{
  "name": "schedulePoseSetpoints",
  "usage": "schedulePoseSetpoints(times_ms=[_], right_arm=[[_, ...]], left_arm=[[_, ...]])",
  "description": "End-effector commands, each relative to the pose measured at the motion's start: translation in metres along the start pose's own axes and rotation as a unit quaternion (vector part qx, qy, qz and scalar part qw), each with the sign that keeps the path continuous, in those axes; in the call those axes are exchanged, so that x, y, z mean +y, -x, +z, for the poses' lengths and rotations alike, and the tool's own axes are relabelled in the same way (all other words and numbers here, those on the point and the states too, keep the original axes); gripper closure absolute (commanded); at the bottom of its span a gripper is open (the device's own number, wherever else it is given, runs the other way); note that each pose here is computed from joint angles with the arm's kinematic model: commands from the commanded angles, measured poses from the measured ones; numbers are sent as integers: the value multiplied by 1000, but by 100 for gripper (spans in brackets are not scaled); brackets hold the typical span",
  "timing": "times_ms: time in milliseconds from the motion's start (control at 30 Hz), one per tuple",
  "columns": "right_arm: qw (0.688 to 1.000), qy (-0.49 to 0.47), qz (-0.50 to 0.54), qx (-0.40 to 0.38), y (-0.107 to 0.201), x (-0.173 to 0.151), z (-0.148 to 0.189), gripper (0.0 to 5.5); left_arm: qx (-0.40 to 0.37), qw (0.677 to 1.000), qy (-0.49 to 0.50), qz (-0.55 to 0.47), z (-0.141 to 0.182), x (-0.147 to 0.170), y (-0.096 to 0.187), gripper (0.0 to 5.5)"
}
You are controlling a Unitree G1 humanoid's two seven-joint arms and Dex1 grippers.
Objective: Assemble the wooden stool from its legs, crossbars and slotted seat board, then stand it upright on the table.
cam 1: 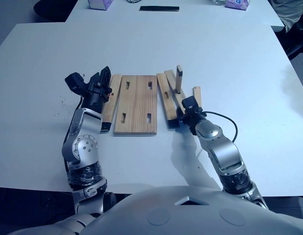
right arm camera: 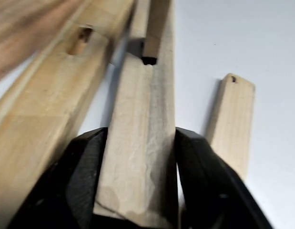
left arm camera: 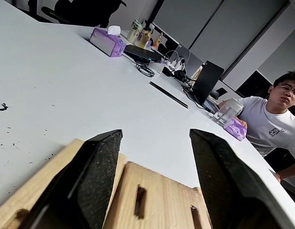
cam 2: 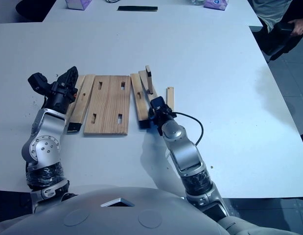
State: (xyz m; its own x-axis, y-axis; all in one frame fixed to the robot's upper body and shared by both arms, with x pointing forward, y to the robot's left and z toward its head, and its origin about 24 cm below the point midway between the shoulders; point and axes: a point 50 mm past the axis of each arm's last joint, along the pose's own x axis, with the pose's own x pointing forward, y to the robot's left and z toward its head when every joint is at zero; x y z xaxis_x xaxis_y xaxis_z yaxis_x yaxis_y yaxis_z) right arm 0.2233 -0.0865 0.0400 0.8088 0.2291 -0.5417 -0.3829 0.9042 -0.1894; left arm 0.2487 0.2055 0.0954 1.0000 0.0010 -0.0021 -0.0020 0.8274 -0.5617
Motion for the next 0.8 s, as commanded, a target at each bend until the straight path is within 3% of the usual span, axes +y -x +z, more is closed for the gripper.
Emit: schedulePoseSetpoints(times_ms=[33,267,433,633,800], right_arm=[[1000,17,0,17,-1,-4,-4,341],[999,-19,-13,-31,-4,-22,17,341],[982,-108,31,-152,-2,-67,82,345],[904,-217,191,-316,-2,-106,174,345],[840,-249,275,-396,12,-128,198,345]], left_arm=[[-9,1000,-6,13,-1,2,2,288],[-37,999,3,8,3,1,-3,288],[-107,994,35,-15,27,-10,-5,288],[-136,977,62,-151,62,-61,-43,268],[-93,927,112,-347,82,-128,-48,186]])
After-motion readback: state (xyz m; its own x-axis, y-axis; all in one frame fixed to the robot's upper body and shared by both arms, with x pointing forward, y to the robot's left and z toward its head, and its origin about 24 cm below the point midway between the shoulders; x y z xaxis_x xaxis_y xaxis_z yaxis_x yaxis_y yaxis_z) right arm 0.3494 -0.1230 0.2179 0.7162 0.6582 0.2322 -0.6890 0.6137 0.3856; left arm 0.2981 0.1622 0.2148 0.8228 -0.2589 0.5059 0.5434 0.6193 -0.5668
